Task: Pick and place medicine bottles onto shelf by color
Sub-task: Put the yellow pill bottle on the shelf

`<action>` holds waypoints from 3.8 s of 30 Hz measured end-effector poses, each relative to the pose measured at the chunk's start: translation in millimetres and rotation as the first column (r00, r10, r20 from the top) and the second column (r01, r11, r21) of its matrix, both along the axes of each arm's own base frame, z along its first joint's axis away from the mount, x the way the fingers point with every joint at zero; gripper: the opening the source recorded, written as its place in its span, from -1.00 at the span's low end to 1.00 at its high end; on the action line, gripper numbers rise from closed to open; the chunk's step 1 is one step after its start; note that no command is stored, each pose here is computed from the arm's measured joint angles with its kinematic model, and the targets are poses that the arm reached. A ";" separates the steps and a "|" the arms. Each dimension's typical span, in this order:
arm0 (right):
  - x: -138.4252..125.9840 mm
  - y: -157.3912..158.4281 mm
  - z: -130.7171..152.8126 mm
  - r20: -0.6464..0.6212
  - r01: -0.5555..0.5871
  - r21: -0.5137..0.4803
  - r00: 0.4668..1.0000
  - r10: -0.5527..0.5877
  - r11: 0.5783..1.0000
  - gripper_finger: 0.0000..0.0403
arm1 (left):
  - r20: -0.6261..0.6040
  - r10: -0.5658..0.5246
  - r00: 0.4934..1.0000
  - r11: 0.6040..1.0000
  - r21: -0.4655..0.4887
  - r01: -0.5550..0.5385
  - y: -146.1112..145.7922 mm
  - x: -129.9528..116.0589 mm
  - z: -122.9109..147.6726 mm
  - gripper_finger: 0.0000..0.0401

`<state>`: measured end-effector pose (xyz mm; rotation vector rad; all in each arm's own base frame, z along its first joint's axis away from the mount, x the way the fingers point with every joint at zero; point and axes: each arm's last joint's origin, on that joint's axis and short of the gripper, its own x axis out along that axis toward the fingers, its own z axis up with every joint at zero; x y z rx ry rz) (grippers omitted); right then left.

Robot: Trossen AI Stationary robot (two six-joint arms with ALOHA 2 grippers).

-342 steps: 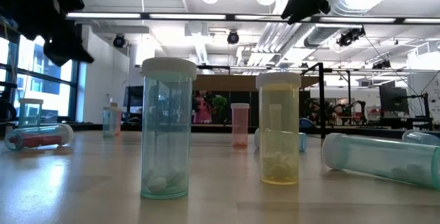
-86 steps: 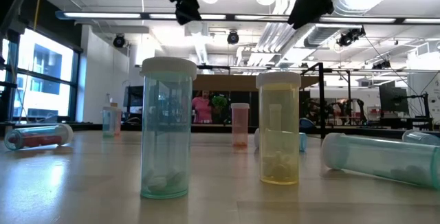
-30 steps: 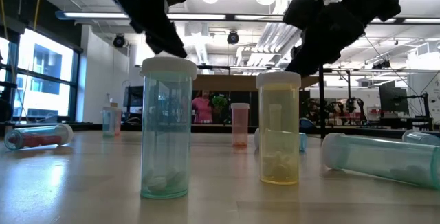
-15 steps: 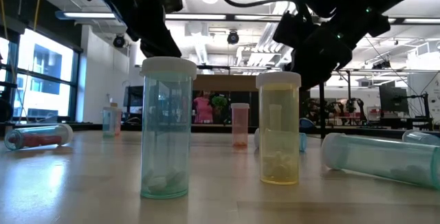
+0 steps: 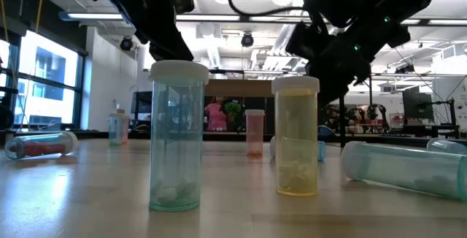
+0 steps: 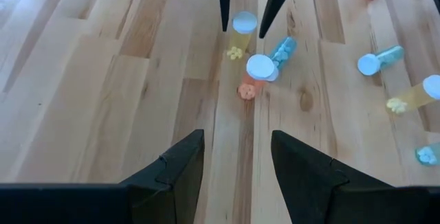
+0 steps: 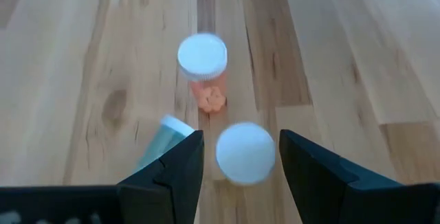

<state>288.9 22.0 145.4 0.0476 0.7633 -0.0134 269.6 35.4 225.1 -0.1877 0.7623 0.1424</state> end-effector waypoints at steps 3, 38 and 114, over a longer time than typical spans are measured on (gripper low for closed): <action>1.5 0.1 -0.7 0.010 0.000 0.001 1.000 0.000 1.000 -0.10 | -0.004 0.000 1.000 1.000 0.000 0.000 0.0 -0.3 -0.3 -0.21; -7.9 -7.1 31.4 0.105 0.020 -0.006 0.994 -0.020 1.000 -0.49 | -0.007 -0.020 1.000 1.000 0.022 0.020 0.1 -0.3 -0.2 -0.21; -2.7 -221.4 133.9 0.141 0.552 -0.074 0.830 -0.539 0.830 -0.49 | 0.007 -0.040 0.999 0.996 0.083 0.039 1.5 1.1 1.3 -0.21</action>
